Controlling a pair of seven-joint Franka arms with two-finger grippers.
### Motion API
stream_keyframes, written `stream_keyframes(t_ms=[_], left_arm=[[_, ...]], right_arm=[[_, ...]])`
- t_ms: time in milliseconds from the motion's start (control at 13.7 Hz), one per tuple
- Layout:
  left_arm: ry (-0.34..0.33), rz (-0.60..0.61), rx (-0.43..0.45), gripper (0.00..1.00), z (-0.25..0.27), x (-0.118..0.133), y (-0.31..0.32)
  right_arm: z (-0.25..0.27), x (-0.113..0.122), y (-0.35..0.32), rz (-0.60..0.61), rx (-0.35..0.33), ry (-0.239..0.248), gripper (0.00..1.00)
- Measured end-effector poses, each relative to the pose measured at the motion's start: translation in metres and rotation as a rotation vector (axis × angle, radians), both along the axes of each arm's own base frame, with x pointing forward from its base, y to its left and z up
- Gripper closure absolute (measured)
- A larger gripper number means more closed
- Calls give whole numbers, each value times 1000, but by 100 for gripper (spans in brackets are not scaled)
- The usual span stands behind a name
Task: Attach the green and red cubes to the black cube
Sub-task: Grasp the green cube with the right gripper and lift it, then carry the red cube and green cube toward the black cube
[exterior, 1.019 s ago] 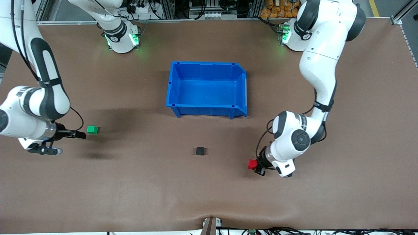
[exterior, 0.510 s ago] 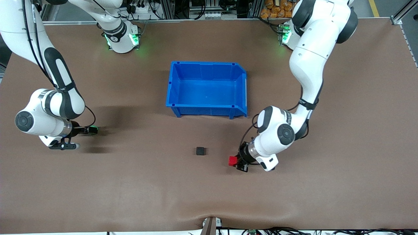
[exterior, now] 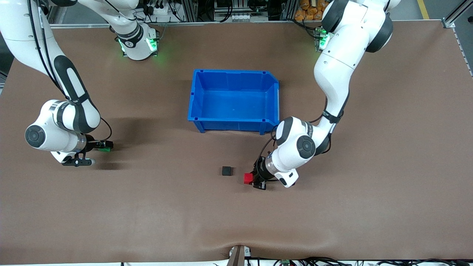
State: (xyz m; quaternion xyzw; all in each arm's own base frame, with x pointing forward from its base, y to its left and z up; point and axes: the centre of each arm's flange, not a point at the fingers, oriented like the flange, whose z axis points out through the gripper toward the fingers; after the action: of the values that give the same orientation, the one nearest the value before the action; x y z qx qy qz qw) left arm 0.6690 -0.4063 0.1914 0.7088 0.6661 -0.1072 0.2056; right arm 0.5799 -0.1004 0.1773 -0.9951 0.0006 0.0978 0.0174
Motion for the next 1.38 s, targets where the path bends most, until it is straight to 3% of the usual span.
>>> stream_keyframes(t_ms=[146, 218, 510, 801, 1092, 1383], left_arm=[[12, 22, -9, 61, 0, -4, -9], [16, 28, -12, 61, 2, -5, -13], [20, 28, -18, 61, 3, -9, -21], [33, 36, -25, 61, 3, -14, -28], [27, 41, -27, 61, -3, -16, -31], [27, 42, -24, 61, -17, -20, -33]], right_arm=[[0, 0, 0, 12, 2, -1, 54], [0, 0, 0, 29, 5, -2, 61], [8, 8, -1, 166, 25, -34, 60], [54, 51, 10, 528, 47, -155, 60], [112, 100, 114, 877, 36, -287, 60], [118, 120, 226, 1056, 38, -345, 60]])
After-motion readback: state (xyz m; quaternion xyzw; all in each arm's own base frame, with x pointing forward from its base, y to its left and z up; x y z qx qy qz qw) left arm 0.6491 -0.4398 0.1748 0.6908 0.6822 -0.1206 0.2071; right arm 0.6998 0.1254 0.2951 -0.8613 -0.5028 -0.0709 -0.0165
